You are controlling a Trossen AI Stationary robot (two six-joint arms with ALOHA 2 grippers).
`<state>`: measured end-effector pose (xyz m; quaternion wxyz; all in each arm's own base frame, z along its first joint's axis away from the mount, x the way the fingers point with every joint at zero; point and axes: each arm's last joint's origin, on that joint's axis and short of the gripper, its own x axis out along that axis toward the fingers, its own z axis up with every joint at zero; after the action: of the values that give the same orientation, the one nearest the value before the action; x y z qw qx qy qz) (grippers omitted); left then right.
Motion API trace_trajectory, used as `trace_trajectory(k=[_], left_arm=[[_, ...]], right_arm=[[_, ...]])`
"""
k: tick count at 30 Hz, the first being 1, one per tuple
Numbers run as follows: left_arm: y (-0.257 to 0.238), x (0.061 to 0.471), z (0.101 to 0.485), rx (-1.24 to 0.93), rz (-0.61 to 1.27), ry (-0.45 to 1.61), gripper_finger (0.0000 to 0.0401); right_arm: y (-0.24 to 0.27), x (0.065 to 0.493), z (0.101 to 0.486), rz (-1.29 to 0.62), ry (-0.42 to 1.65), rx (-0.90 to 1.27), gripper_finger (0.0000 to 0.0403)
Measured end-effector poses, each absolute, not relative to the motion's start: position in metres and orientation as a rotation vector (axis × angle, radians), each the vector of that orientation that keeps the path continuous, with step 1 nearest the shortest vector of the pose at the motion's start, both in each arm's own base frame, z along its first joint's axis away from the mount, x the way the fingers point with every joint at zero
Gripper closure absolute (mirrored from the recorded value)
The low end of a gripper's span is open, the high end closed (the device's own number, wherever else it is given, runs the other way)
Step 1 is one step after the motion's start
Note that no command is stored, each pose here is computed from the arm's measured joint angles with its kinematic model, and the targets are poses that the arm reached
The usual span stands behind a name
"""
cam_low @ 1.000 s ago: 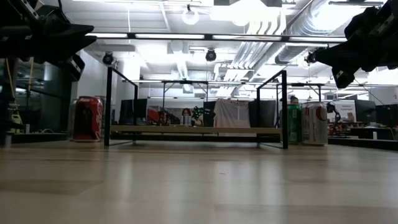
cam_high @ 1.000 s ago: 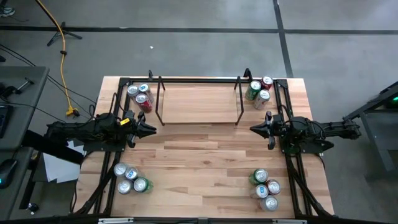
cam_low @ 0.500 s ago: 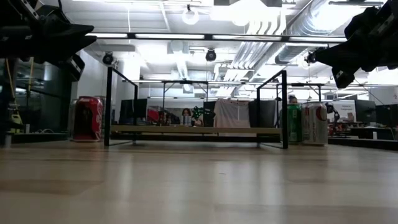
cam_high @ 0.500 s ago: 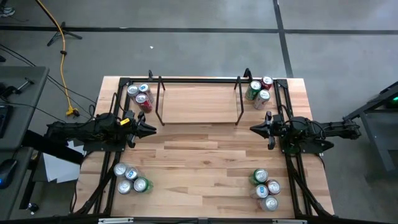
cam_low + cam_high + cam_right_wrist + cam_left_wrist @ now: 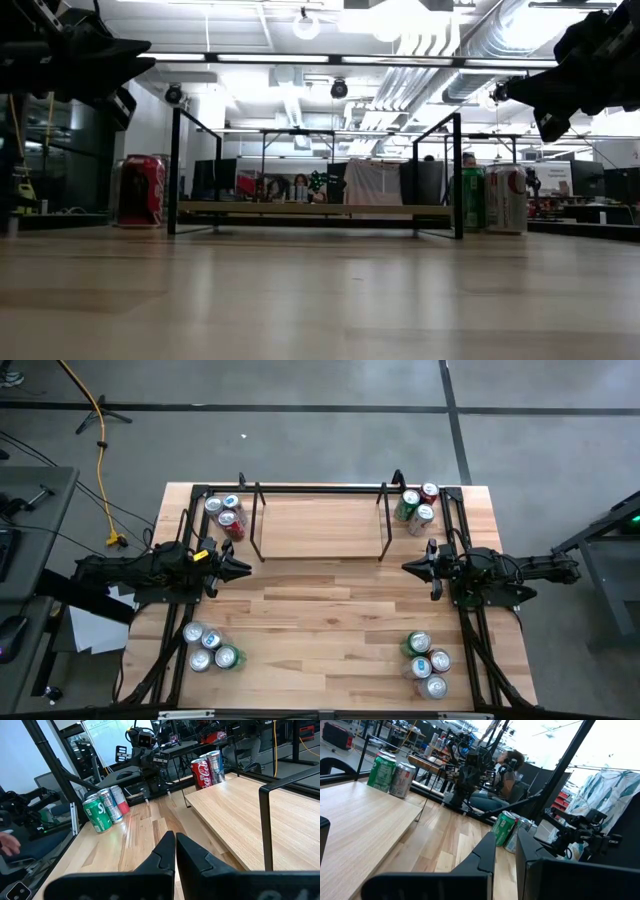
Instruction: Place canned beverage on shelf
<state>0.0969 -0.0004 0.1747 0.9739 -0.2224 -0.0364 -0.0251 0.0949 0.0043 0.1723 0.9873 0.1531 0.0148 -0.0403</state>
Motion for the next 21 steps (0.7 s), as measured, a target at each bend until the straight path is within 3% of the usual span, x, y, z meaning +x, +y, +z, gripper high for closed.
trace_trajectory(k=[21], left_arm=[[-0.0004,0.097,0.175,-0.472,-0.051,-0.077,0.0398]], right_arm=[[0.0044,0.0949,0.1723,-0.08,0.029,0.307,0.0402]])
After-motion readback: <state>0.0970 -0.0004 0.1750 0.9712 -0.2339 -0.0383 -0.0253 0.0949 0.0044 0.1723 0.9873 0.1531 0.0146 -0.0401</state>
